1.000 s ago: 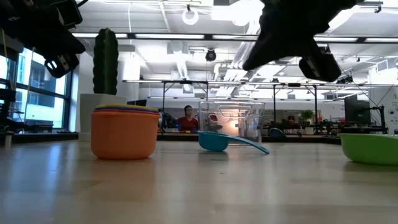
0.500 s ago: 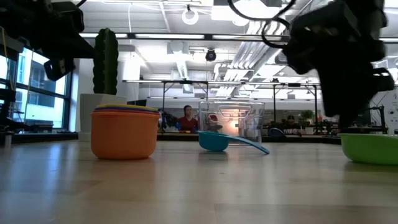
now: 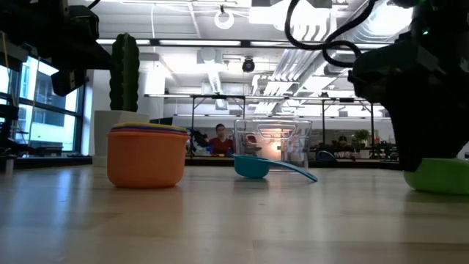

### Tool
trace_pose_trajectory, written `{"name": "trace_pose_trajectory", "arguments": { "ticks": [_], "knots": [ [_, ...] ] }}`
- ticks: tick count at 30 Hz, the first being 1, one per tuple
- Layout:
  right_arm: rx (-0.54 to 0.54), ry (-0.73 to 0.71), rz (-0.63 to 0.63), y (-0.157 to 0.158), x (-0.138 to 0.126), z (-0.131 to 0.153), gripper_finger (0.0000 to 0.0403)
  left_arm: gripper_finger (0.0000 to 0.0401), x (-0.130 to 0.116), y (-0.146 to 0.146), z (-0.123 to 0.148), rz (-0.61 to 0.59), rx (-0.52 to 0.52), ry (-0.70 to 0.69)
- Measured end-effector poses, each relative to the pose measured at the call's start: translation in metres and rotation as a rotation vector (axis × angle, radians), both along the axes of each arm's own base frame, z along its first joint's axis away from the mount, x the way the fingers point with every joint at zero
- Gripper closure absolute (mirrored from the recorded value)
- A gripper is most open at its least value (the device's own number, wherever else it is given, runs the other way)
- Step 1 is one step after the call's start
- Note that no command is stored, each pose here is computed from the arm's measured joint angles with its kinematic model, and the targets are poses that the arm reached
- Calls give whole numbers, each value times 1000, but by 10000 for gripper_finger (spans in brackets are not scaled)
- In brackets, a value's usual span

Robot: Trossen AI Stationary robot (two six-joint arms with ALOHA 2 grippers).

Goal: Nest measuring cups in basket
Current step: Stack the green measuring cup on top of the yellow measuring cup

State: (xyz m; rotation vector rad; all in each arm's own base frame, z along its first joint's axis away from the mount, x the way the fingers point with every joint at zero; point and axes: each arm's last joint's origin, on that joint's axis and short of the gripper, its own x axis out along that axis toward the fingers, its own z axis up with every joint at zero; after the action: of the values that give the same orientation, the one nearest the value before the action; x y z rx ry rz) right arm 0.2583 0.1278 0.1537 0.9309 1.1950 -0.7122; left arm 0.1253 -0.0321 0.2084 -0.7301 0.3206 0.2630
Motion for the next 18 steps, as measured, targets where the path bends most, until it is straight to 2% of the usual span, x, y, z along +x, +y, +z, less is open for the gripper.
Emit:
{"name": "trace_pose_trajectory", "arguments": {
  "ticks": [3, 5, 8, 10, 12, 15, 18],
  "knots": [
    [11, -12, -17, 2, 6, -8, 221, 400, 0, 0, 0, 0, 0, 0],
    [8, 6, -38, 2, 6, -12, 244, 400, 0, 0, 0, 0, 0, 0],
    [17, 13, -45, 3, 6, -13, 305, 400, 0, 0, 0, -10, 1, 1],
    [22, 6, -44, 3, 6, -10, 361, 400, 1, -1, 1, -43, 24, -3],
    [14, -12, -34, 4, 9, -2, 390, 400, 1, -2, 3, -86, 54, -21],
    [9, -73, 67, 8, 17, 15, 381, 400, 3, -3, 8, -125, 104, -65],
    [-3, -202, 258, 13, 36, 42, 394, 394, 4, -3, 12, -136, 162, -105]
  ]
}}
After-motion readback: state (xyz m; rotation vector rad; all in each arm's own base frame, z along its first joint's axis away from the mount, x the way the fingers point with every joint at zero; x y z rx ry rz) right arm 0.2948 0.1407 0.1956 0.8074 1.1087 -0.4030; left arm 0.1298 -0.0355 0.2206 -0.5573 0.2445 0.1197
